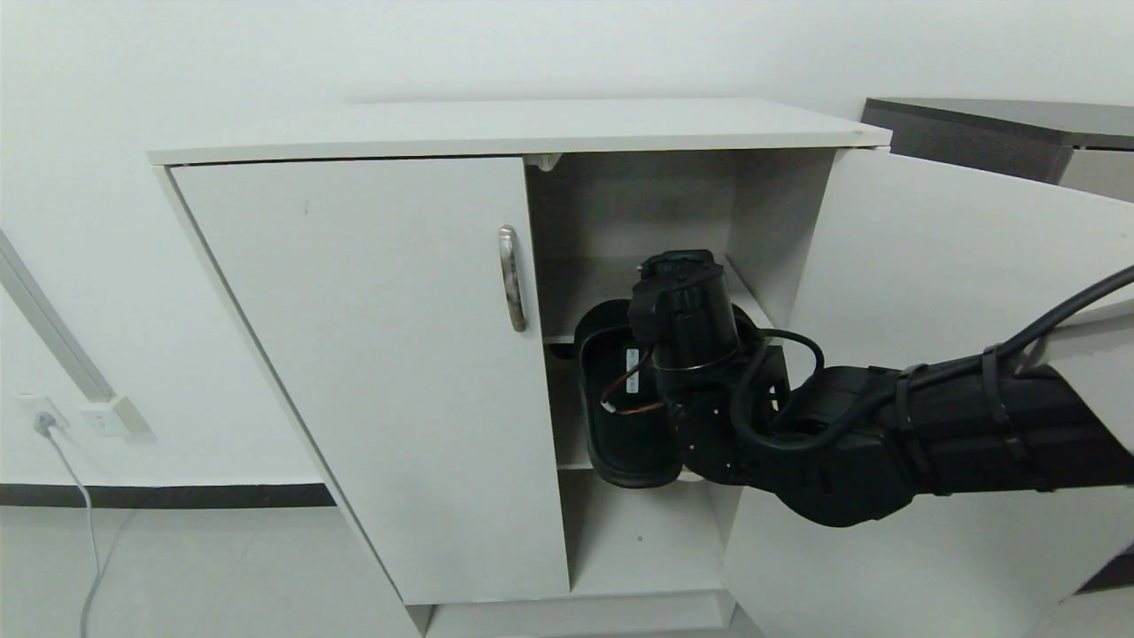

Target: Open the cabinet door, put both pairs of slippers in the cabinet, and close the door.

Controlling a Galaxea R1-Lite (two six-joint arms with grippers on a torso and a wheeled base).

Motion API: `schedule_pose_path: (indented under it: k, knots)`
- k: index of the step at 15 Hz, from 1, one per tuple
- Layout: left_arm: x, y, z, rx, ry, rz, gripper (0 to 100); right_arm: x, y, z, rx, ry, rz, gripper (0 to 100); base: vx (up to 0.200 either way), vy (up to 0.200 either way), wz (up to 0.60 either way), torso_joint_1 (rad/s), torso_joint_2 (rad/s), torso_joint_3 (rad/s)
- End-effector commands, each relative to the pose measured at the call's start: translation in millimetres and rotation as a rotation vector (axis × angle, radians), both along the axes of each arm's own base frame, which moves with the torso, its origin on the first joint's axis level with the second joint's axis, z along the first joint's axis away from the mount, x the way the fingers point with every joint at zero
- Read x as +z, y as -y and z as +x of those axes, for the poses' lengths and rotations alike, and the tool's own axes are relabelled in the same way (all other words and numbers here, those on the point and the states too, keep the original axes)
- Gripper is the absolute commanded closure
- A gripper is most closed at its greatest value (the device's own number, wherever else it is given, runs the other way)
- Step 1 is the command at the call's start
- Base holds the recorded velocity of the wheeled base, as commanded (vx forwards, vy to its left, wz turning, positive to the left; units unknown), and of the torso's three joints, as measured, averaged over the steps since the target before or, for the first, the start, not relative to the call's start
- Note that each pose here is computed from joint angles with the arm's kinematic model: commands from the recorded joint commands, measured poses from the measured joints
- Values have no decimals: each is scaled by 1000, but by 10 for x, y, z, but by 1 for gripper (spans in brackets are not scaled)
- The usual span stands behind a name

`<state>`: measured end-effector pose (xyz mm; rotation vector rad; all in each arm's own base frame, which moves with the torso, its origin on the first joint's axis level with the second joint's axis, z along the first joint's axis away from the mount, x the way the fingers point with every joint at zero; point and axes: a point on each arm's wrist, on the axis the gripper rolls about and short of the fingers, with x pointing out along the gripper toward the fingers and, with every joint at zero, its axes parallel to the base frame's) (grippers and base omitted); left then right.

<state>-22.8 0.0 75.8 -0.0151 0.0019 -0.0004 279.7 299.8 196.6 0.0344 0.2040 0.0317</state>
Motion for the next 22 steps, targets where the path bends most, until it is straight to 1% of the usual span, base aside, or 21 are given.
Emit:
schedule_pose_path:
  k: [1, 5, 11, 13, 17, 20, 22]
  knots:
    - [0, 0, 0, 0, 0, 0, 100, 13, 3, -17, 4, 1, 0, 100, 200, 0, 0, 7, -2, 7]
    - [0, 0, 0, 0, 0, -2, 100, -1, -4, -10, 5, -1, -5, 100, 200, 0, 0, 4, 5, 5]
    - [0, 0, 0, 2, 0, -2, 100, -48, -16, 41, 2, -6, -27, 100, 0, 0, 0, 0, 0, 0]
    - [0, 0, 0, 2, 0, -2, 100, -32, -7, 234, -3, -2, -14, 100, 0, 0, 0, 0, 0, 0]
    - [0, 0, 0, 2, 0, -3, 100, 14, -13, 507, -25, -39, -38, 100, 0, 0, 0, 0, 0, 0]
    - [0, 0, 0, 2, 0, -3, 100, 65, -47, 768, -60, -33, -29, 100, 0, 0, 0, 0, 0, 0]
    - [0, 0, 0, 2, 0, -3, 100, 95, -10, 869, -80, -14, -14, 100, 0, 0, 0, 0, 0, 0]
